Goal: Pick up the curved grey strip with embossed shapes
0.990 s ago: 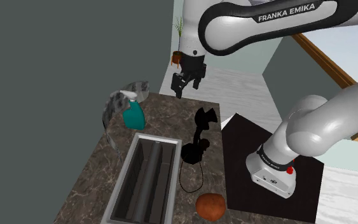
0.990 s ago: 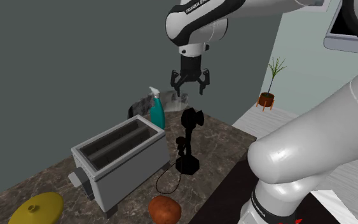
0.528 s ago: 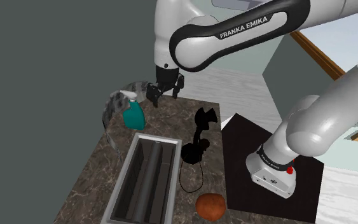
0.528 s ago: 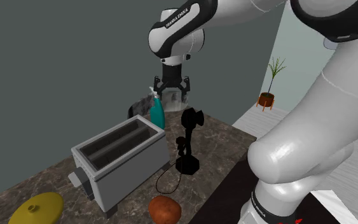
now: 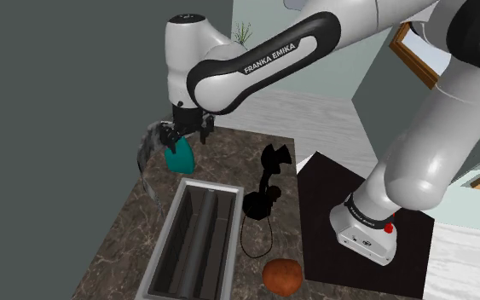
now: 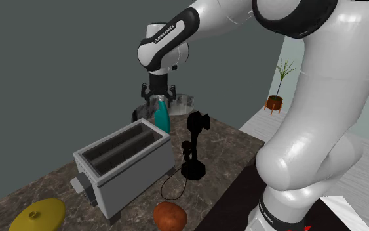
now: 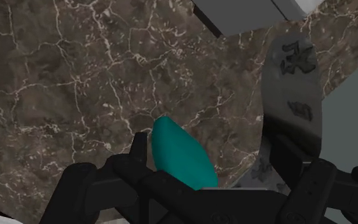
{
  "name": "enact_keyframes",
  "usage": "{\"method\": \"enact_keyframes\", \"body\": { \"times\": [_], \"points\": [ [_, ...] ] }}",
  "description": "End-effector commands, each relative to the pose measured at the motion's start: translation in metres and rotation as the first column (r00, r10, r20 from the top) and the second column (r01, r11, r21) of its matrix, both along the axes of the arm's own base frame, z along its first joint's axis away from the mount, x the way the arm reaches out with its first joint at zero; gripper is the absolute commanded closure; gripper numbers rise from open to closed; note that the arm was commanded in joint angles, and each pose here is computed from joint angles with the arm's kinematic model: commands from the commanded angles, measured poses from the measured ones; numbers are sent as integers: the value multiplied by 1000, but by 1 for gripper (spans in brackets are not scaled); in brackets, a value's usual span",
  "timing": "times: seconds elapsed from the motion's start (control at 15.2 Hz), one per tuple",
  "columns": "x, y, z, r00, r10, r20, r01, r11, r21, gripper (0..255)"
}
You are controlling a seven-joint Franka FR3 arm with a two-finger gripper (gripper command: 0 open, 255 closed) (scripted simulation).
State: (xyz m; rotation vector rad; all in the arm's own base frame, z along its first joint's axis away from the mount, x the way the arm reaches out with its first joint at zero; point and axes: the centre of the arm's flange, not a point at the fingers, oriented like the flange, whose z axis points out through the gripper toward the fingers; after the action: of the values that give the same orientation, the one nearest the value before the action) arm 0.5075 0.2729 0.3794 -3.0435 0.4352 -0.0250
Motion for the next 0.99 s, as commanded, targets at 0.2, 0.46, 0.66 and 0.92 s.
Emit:
{"method": "enact_keyframes", "body": {
  "times": [0.2,0.46,0.66,0.92],
  "points": [
    [42,39,-24,998,-61,17,61,998,19,0],
    [78,68,-43,994,-108,30,107,994,35,0],
    [105,89,-56,989,-144,39,142,989,48,0],
    [120,100,-73,986,-162,43,160,986,54,0]
  ]
}}
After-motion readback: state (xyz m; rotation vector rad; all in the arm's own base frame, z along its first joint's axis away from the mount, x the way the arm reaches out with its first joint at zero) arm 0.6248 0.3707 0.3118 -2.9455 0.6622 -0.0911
